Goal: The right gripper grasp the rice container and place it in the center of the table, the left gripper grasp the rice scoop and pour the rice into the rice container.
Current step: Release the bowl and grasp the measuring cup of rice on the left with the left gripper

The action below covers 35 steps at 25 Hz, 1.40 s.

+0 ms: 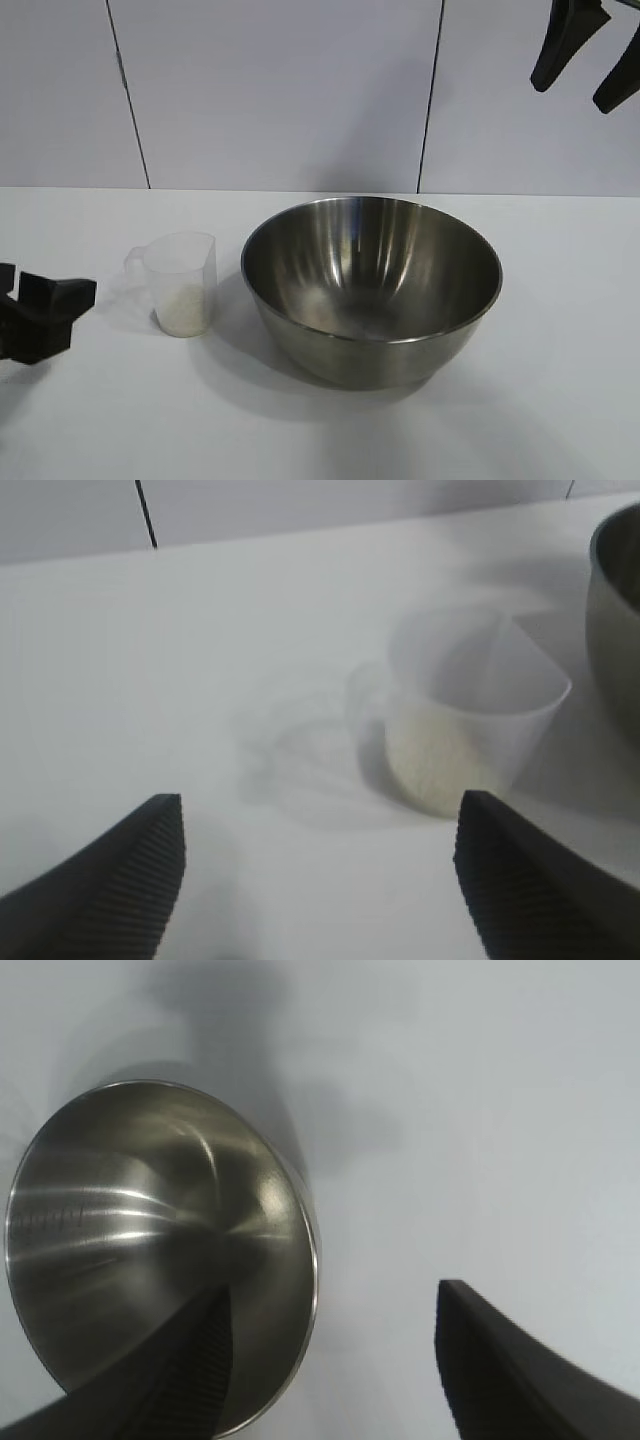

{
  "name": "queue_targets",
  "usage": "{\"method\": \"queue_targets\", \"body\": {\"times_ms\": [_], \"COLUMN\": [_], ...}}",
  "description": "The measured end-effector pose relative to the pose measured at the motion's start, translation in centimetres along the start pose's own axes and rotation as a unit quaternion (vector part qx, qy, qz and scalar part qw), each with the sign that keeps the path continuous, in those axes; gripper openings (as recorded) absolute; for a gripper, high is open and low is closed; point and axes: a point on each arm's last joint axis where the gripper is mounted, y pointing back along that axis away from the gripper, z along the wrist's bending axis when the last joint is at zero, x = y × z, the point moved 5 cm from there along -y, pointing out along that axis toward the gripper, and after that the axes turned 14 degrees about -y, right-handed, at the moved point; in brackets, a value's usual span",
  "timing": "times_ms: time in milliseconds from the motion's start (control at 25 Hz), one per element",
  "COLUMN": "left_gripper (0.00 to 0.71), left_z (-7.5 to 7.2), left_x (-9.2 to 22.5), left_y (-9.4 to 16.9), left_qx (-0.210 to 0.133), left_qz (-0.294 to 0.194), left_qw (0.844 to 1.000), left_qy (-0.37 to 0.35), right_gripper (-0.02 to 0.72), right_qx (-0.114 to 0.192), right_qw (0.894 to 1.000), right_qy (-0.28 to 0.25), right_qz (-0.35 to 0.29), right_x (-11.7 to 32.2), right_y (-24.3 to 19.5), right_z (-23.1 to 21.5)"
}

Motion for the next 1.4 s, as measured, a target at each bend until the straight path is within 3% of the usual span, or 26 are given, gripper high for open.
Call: {"method": "queue_targets", "body": {"times_ms": [200,760,1040,1400], "left_gripper": [0.543,0.542,0.542,0.542], "left_z": [-0.4,0.1,-0.8,0.2], "left_x": [1.3,-1.8,1.0,-0.6], "left_y": [-0.7,-3.7,-5.1,-6.7], "left_qx": [0.006,-0.010,0.002,-0.020], "left_qz": [0.025,-0.037,0.011,-0.020], "left_qw": [1.000,0.999,1.000,0.999], "left_qy": [-0.002,0.004,0.004,0.015], "right_gripper": [0.409,0.409,0.409,0.409], "right_qx": [0.000,-0.001,-0.002,-0.002], "right_qw": [1.000,1.000,1.000,1.000], "right_qy": [0.000,0.000,0.000,0.001], "right_qz": [-0.004,-0.010,-0.017,-0.019], "right_x": [-0.1,-0.3,-0.5,-0.5], "right_y": [0.0,0.0,0.0,0.0], "right_z": [0.0,0.0,0.1,0.1]}}
